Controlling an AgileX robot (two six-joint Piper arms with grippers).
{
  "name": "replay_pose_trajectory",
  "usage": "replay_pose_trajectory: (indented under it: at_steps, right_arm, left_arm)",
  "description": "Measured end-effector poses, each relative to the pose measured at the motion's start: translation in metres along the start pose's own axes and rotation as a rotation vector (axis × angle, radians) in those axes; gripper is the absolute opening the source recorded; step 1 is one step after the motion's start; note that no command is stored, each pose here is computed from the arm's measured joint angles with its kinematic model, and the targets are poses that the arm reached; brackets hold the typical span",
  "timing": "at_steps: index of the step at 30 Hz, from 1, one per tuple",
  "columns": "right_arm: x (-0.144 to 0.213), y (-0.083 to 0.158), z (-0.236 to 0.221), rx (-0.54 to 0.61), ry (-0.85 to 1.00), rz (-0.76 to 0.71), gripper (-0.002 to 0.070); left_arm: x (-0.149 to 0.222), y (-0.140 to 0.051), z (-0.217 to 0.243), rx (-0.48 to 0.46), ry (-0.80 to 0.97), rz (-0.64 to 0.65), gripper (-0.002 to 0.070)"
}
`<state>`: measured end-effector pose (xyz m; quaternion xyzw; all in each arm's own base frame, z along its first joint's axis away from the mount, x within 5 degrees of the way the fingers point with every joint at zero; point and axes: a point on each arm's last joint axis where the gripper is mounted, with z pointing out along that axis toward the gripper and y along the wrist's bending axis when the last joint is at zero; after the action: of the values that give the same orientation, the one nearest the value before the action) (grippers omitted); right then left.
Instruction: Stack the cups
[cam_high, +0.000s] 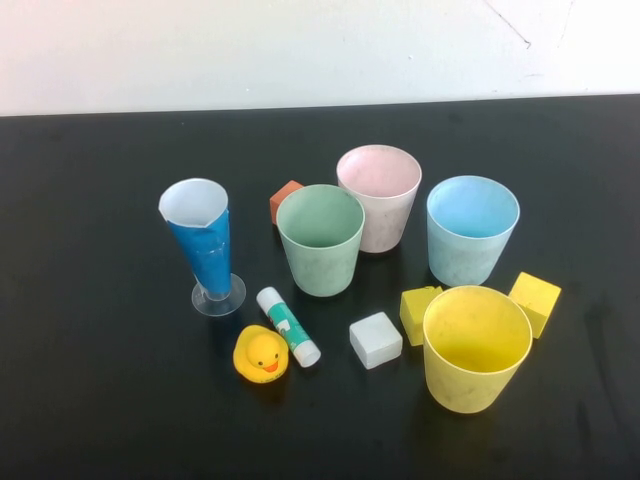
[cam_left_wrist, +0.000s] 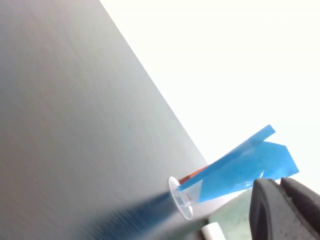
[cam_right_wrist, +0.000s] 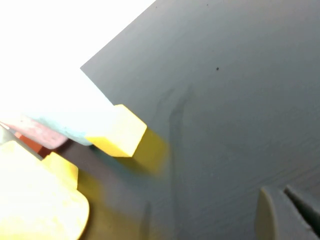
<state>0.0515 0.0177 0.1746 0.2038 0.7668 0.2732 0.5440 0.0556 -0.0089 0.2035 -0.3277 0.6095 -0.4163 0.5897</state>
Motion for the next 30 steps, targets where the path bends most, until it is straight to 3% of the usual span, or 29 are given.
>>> replay_pose_trajectory:
  at_steps: [4,8,14,18,22,30]
  right_arm:
    - [0.000,0.000,0.000,0.001,0.002,-0.010,0.0018]
    - [0.000,0.000,0.000,0.001,-0.001,-0.035,0.0018]
    - [0.000,0.000,0.000,0.001,-0.001,-0.046,0.0018]
    - [0.000,0.000,0.000,0.001,-0.001,-0.049,0.0018]
    - [0.001,0.000,0.000,0.002,0.007,-0.075,0.0018]
    - [0.001,0.000,0.000,0.003,0.011,-0.098,0.0018]
  left_arm:
    - [0.002,-0.008,-0.001,0.015,0.054,0.110,-0.0002]
    - [-0.006,-0.054,-0.001,0.031,0.231,0.368,-0.0002]
    - [-0.030,-0.116,0.029,-0.119,0.678,0.824,-0.0002]
    - [-0.047,-0.155,0.070,-0.127,0.850,0.977,-0.0002]
    - [-0.051,-0.177,0.110,-0.133,0.976,1.085,-0.0002]
    - [-0.010,-0.214,0.188,-0.167,1.163,1.282,-0.0002]
